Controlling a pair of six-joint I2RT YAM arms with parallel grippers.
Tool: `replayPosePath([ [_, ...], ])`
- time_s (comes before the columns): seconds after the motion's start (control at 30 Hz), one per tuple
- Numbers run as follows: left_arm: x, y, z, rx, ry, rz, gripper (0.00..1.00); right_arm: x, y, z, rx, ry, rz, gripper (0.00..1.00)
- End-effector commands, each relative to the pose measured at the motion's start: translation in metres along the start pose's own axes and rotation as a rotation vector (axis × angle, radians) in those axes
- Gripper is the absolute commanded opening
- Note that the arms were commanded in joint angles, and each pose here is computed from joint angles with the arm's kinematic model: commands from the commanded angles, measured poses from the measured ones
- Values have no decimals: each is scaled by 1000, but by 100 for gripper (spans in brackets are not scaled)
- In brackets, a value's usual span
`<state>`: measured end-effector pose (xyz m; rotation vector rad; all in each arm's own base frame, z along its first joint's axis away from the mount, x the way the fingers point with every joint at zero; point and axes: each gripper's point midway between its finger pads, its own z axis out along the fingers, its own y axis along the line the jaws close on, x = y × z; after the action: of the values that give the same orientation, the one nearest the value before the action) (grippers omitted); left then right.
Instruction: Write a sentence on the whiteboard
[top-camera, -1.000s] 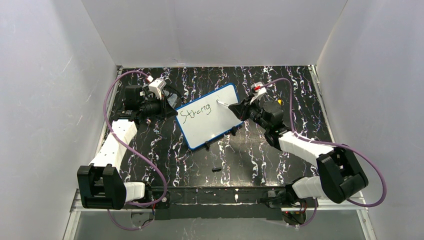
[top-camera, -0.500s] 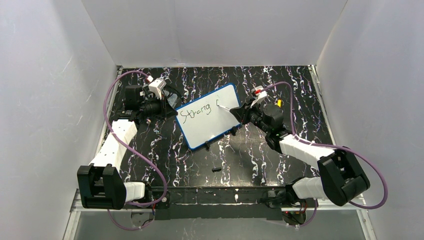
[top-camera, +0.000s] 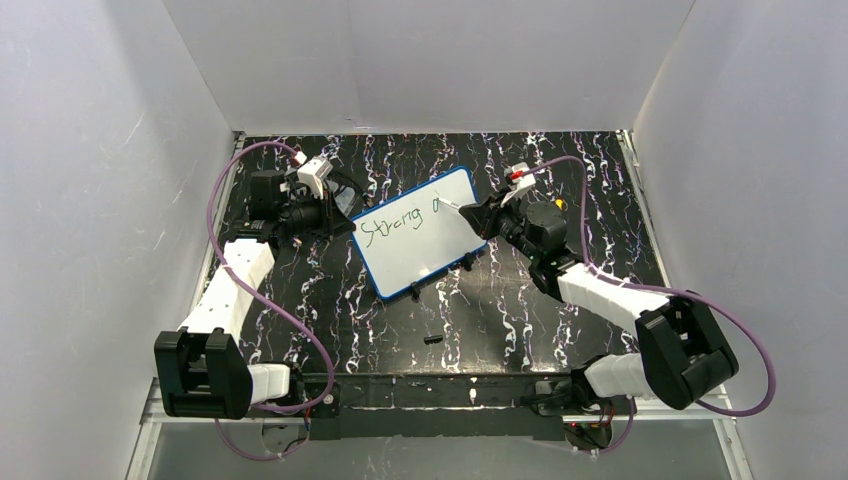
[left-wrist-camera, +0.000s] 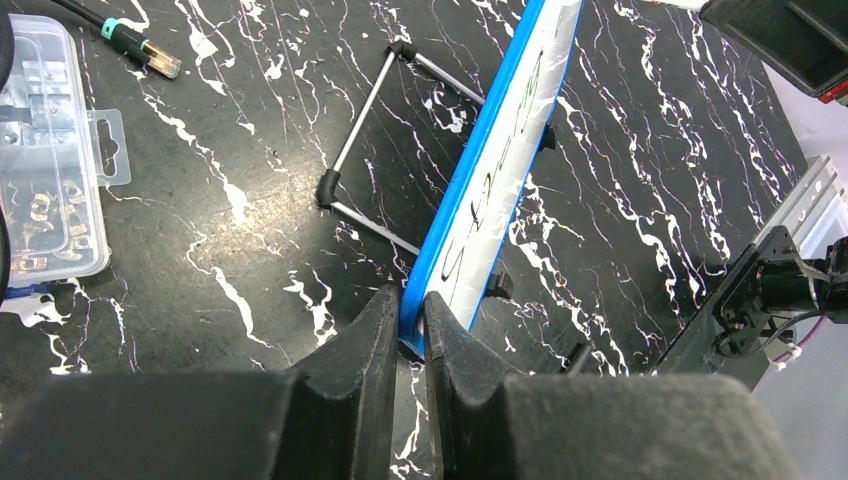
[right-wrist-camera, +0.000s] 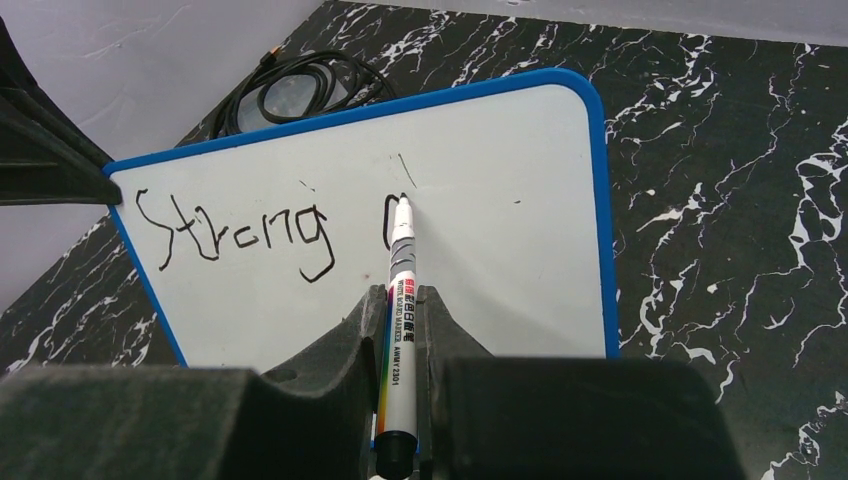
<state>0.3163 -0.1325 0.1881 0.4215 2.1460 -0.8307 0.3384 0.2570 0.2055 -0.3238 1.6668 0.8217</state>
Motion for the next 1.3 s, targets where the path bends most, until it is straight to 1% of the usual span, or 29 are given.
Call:
replayPosePath([
  [0.0, 0, -6, -2, 17, 7, 10, 0, -25, 4, 7, -14, -76, -26, 1],
  [0.37, 0, -6, -2, 18, 6, 11, 0, 12, -4, -9, 13, 2, 13, 1],
  [0.53, 0, -7, -2, 19, 6, 11, 0, 20, -7, -14, 30, 12, 16, 1],
  [0.77, 0, -6, -2, 15, 6, 11, 0, -6, -12, -13, 77, -59, -5, 1],
  [0.97, 0, -6, -2, 15, 5, 12, 0, -36, 8, -13, 3, -130, 0, 1],
  [1.07, 1, -6, -3, 16, 5, 12, 0, -38, 12, -10, -15, -131, 5, 1],
  [1.27, 1, -6, -2, 15, 6, 11, 0, -22, 9, -2, -26, -87, 14, 1],
])
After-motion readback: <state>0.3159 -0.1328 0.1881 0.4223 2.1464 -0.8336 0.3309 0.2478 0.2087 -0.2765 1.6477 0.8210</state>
